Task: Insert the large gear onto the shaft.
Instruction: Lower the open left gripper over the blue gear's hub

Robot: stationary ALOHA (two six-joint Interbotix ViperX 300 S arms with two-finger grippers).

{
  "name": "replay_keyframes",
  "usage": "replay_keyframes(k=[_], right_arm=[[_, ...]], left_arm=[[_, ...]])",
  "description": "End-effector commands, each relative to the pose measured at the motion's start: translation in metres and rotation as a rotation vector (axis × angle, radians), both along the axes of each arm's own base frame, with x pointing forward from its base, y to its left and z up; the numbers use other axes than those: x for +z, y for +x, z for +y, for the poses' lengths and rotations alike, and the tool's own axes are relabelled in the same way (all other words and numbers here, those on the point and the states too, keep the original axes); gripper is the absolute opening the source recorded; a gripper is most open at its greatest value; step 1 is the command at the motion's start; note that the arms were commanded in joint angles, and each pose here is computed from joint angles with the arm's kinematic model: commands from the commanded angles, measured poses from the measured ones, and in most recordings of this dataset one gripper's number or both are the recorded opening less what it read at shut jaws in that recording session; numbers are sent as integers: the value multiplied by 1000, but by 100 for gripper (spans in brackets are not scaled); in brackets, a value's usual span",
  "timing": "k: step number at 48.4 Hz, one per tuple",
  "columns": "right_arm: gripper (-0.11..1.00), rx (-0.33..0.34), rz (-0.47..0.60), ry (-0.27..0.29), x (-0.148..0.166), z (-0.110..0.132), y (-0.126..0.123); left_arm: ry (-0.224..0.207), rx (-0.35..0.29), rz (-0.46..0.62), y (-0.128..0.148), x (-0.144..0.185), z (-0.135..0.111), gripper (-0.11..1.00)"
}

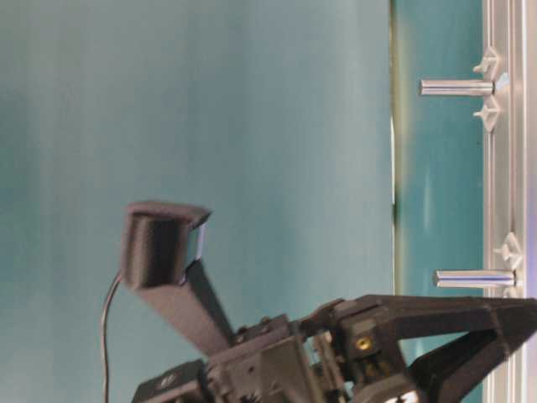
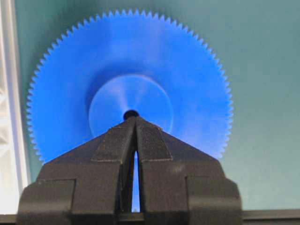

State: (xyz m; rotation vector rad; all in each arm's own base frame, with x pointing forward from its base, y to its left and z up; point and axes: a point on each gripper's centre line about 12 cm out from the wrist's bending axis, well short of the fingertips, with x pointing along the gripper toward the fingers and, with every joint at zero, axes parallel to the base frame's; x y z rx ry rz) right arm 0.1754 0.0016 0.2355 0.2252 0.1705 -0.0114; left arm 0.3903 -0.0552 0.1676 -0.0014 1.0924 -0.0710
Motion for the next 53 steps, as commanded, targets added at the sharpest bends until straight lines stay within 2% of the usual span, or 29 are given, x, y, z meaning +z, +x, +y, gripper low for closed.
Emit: replay_keyframes(k=[1,25,53], right_arm=[[5,0,-11,8,4,0,2],[5,0,-6,11,2,0,1],[5,0,-15,11,3,0,-1]], left_arm=[[4,-9,-19,7,11,-2,0],[17,-15,44,10,-10,-2,0],[29,-28,80,15,-8,-3,0]])
